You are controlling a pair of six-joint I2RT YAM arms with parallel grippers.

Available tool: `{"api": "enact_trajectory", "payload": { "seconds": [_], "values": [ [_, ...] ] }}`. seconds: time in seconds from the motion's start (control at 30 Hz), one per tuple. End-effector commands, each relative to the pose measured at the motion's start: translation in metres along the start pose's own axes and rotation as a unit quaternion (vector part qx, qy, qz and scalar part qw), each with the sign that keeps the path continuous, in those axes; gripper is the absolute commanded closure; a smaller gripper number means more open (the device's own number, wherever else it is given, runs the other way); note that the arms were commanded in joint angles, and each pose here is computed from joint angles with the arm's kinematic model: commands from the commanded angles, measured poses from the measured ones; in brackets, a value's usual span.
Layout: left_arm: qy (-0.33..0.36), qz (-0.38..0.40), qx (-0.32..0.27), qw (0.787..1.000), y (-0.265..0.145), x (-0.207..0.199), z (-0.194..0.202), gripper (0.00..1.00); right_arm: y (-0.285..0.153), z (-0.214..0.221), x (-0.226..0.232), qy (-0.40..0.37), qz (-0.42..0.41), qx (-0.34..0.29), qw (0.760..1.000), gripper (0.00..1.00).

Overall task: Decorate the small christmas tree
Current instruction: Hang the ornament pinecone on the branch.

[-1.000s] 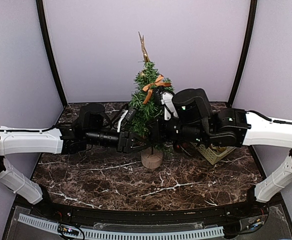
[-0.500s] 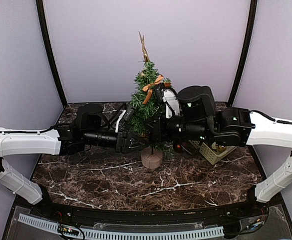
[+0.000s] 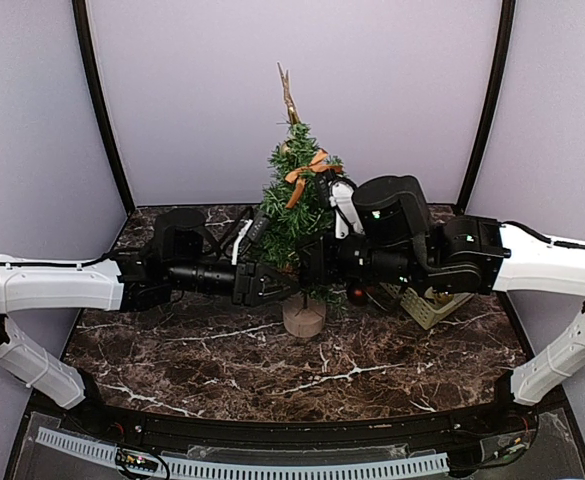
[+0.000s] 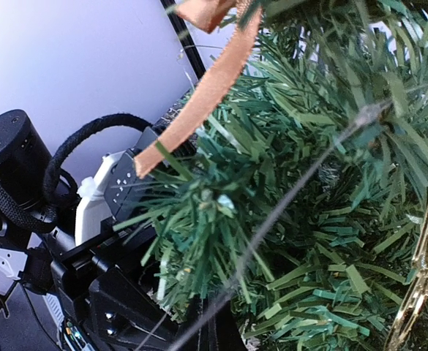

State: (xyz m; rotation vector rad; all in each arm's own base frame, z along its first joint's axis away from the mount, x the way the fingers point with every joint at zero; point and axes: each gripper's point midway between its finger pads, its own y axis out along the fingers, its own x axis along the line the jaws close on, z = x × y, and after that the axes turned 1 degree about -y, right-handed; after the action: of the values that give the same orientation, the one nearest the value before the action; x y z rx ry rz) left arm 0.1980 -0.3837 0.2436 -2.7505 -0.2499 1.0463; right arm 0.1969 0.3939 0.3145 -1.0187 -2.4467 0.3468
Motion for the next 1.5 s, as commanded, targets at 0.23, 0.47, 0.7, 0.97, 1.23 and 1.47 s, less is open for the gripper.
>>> {"api": "enact_trajectory", "payload": {
  "seconds": [0.23,0.47,0.7,0.97,1.23,1.47],
  "values": [
    [-0.003,0.006,-0.005,1.0,0.007,0.004,-0.004,0.6,0.001,0.003,-0.009,0.004,0.034,-0.003,0.999,1.0],
    [-0.008,0.005,-0.005,1.0,0.011,0.008,-0.004,0.6,0.002,0.006,-0.015,0.004,0.048,-0.003,0.999,1.0],
    [-0.006,0.003,-0.01,1.0,0.012,0.008,-0.008,0.59,0.006,0.007,-0.015,0.003,0.05,-0.004,0.999,1.0],
    [-0.006,-0.005,-0.012,1.0,0.009,0.009,-0.007,0.56,0.007,0.012,-0.014,0.001,0.05,0.001,0.999,1.0],
    [-0.002,-0.021,-0.013,1.0,0.0,0.011,-0.003,0.46,0.006,0.01,-0.013,0.0,0.053,-0.002,0.999,1.0],
    [0.012,-0.027,-0.019,0.999,-0.015,0.006,0.004,0.32,0.005,0.007,-0.007,0.002,0.038,-0.005,0.999,1.0]
  ]
}}
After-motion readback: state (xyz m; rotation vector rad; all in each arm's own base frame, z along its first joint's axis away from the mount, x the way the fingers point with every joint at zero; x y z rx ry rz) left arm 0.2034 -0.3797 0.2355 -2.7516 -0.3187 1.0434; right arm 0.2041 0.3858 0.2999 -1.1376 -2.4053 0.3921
